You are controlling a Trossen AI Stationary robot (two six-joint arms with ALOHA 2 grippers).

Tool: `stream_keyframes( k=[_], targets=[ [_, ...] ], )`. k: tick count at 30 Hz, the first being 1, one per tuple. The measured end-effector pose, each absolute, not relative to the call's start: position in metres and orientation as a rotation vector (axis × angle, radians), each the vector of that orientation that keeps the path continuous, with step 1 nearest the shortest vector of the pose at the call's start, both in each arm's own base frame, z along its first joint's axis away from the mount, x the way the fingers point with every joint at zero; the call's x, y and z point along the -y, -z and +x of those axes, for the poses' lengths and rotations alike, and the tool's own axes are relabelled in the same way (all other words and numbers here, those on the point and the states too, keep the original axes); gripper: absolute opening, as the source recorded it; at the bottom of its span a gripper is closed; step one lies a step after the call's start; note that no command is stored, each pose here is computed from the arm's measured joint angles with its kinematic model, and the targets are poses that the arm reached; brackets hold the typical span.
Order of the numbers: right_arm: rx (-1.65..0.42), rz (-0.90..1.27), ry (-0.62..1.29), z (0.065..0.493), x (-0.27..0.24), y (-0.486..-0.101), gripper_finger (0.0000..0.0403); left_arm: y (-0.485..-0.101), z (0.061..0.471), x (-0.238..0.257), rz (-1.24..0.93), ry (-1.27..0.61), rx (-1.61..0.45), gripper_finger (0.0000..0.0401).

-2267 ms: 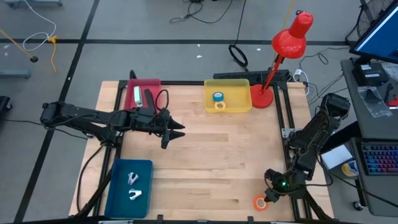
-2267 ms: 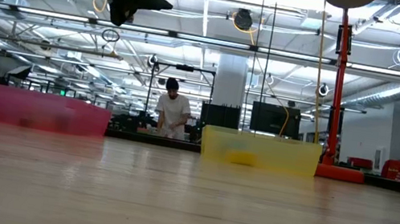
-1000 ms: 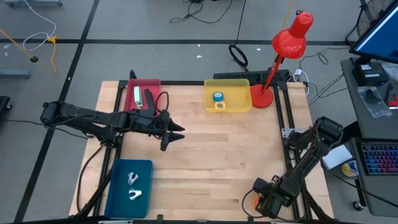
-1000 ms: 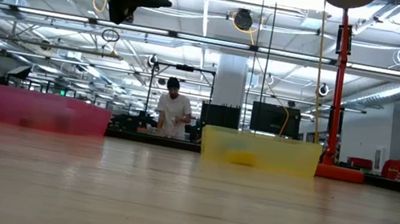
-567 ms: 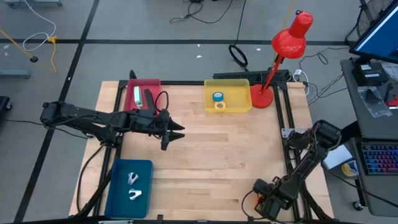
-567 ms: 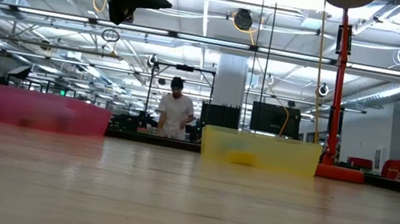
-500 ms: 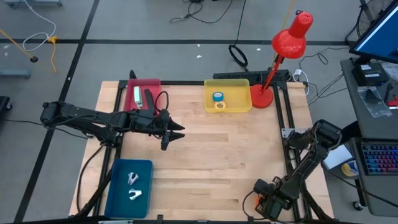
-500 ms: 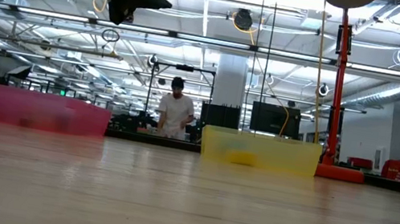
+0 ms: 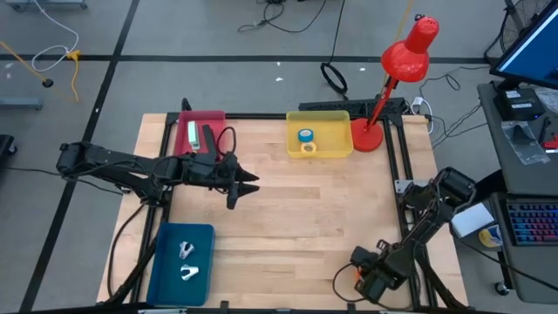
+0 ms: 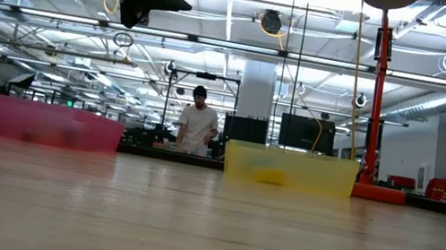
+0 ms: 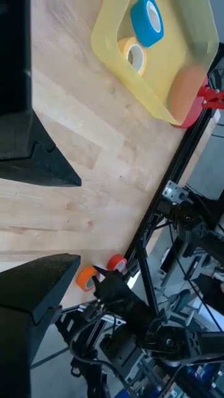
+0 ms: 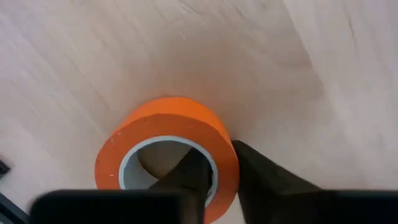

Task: Pick and place Stapler, Stapler remover, tape
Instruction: Put the orange tape into the yellow bin

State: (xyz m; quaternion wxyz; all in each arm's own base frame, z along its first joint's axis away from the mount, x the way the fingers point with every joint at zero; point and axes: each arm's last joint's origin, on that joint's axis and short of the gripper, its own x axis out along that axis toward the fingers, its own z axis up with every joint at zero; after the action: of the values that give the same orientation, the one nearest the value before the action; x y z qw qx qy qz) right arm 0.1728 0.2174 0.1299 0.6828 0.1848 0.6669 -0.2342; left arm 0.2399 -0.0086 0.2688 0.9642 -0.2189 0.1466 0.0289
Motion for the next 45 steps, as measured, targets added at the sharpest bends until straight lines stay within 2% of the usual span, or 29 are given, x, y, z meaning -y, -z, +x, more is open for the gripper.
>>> stream_keyframes(
  k=[2,7,13,17,23,32,36,45],
  targets=[
    [-1.516,0.371,0.486,0.177,-0.213,-0.130,0.0031,-0.269,0.240,0.008,-0.444,-0.067,-0.295,0.0186],
    [-1.534,0.239,0.416,0.188,-0.199,-0.132,0.0032,-0.269,0.240,0.008,-0.458,-0.085,-0.291,0.0186],
    [-1.359,-0.013,0.469,0.202,-0.161,-0.155,0.0032,-0.269,0.240,0.008,-0.463,-0.089,-0.290,0.0186],
    [-1.229,-0.085,0.484,0.216,-0.127,-0.184,0.0032,-0.269,0.240,0.007,-0.458,-0.123,-0.275,0.0186],
    [-0.936,-0.006,0.586,0.241,-0.063,-0.230,0.0032,-0.269,0.240,0.006,-0.457,-0.146,-0.269,0.0186],
    [-0.444,0.171,0.994,0.261,0.048,-0.279,0.0032,-0.269,0.240,0.006,-0.447,-0.144,-0.270,0.0186],
    [-0.390,0.208,1.113,0.265,0.091,-0.275,0.0032,-0.269,0.240,0.005,-0.416,-0.167,-0.264,0.0186],
    [-0.565,0.310,1.239,0.267,0.159,-0.222,0.0032,-0.270,0.240,0.001,-0.410,-0.242,-0.245,0.0186]
  ],
)
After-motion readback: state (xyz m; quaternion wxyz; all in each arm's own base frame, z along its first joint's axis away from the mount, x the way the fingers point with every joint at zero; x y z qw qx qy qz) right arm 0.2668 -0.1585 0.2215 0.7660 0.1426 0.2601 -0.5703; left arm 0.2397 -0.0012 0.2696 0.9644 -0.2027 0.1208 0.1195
